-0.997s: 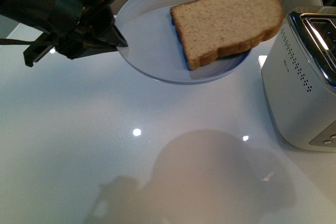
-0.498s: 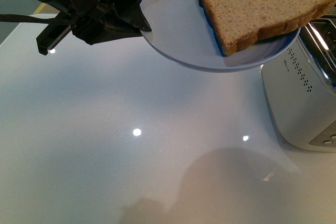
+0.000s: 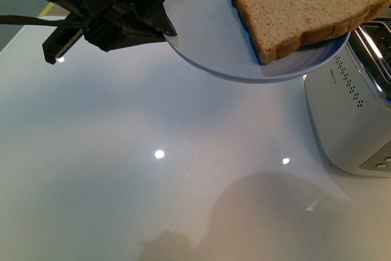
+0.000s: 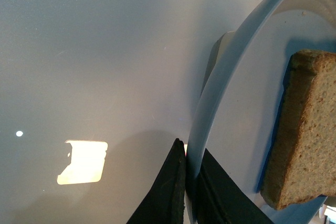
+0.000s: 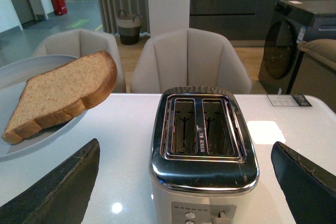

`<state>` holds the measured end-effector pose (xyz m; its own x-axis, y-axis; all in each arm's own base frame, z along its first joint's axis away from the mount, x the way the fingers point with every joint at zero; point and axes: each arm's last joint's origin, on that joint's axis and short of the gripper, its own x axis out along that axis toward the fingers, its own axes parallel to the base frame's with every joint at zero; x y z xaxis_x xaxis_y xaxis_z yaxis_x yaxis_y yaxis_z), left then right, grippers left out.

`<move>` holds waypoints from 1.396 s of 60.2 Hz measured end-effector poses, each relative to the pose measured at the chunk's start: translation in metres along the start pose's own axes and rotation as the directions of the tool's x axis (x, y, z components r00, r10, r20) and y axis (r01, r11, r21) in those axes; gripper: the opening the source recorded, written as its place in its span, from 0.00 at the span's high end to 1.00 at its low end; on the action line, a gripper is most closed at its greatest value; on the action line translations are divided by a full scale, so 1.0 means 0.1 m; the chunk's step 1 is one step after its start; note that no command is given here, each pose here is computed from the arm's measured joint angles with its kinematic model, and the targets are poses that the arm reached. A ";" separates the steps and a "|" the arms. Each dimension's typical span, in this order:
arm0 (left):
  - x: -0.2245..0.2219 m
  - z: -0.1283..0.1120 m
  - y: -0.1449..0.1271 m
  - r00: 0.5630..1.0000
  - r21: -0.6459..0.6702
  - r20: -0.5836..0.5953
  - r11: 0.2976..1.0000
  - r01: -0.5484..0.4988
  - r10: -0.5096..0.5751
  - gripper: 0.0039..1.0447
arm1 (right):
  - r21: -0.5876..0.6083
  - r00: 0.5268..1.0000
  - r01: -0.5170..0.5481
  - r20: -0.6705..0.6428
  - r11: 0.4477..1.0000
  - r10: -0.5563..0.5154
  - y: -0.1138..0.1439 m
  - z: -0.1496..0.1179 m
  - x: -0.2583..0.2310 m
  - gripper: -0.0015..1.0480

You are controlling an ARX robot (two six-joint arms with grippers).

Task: Left arm holds plate, right arm toasts bread

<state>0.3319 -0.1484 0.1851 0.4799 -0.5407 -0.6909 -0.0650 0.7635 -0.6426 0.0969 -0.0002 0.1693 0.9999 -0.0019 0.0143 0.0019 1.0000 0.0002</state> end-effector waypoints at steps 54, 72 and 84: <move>0.00 0.00 0.00 1.000 -0.001 0.001 1.000 -0.001 0.001 0.97 | 0.732 0.938 0.072 -0.280 0.677 0.203 0.38 -0.05 1.54 0.09; 0.00 0.00 0.00 1.000 -0.001 0.001 1.000 -0.001 0.001 0.97 | 0.776 0.937 0.031 -0.242 0.630 0.253 0.49 -0.04 1.67 0.09; 0.00 0.00 0.00 1.000 -0.001 0.001 1.000 -0.001 0.001 0.97 | 0.793 0.934 0.007 -0.224 0.609 0.280 0.55 -0.04 1.72 0.09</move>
<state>0.3316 -0.1488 0.1854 0.4809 -0.5398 -0.6909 -0.0665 0.7633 -0.6426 0.2688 0.0542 0.1682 0.9371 0.2784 -0.2104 -0.0029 0.6093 0.7929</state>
